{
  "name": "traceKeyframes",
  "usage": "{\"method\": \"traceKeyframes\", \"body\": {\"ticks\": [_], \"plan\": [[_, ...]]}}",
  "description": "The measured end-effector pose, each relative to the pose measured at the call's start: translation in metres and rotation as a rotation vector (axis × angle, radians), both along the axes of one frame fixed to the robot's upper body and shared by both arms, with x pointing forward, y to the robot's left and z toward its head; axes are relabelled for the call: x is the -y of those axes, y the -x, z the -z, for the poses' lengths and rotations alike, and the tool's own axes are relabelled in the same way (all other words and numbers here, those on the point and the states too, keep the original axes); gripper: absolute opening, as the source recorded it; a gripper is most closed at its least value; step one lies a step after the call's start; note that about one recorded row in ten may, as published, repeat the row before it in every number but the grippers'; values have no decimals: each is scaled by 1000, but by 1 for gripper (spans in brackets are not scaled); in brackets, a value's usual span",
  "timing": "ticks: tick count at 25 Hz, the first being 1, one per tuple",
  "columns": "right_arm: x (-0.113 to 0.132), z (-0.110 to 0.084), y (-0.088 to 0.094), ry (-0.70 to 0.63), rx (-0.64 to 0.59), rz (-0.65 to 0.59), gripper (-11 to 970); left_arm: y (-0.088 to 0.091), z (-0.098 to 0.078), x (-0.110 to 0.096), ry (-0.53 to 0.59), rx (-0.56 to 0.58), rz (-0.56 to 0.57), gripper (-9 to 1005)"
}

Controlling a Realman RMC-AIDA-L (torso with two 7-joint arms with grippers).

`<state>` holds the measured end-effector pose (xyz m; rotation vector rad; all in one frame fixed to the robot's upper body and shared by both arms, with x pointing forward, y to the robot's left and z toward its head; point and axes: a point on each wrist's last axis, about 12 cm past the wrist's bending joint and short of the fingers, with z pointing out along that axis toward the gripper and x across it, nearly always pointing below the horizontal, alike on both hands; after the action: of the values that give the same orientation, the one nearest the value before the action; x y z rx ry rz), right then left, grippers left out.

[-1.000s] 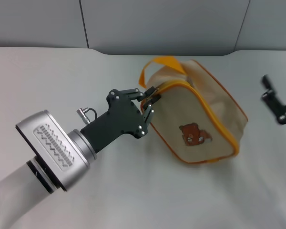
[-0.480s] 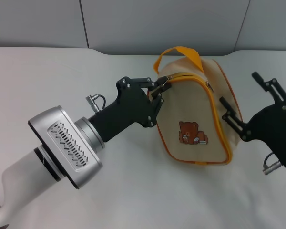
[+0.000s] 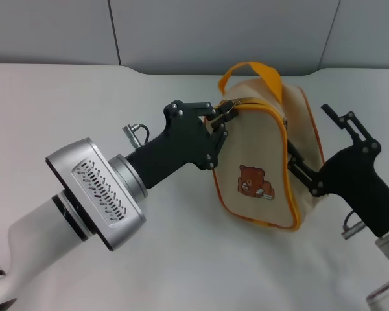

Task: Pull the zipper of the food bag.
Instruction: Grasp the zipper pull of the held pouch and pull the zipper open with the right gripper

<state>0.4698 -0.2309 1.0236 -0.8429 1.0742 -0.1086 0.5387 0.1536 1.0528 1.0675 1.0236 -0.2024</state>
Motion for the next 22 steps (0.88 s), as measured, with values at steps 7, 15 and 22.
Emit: {"method": "traceKeyframes", "body": {"ticks": [7,15,22], "plan": [[-6,-2,-5,-6,1,-12,709,0,0,2,2,-2,3,53],[-7,-3,-5,-12,6,-18,686,-3,-1,3,-3,-4,6,54],[-9,0,4,-3,6,-20,637,-3,-1,4,-7,-13,4,47]]}}
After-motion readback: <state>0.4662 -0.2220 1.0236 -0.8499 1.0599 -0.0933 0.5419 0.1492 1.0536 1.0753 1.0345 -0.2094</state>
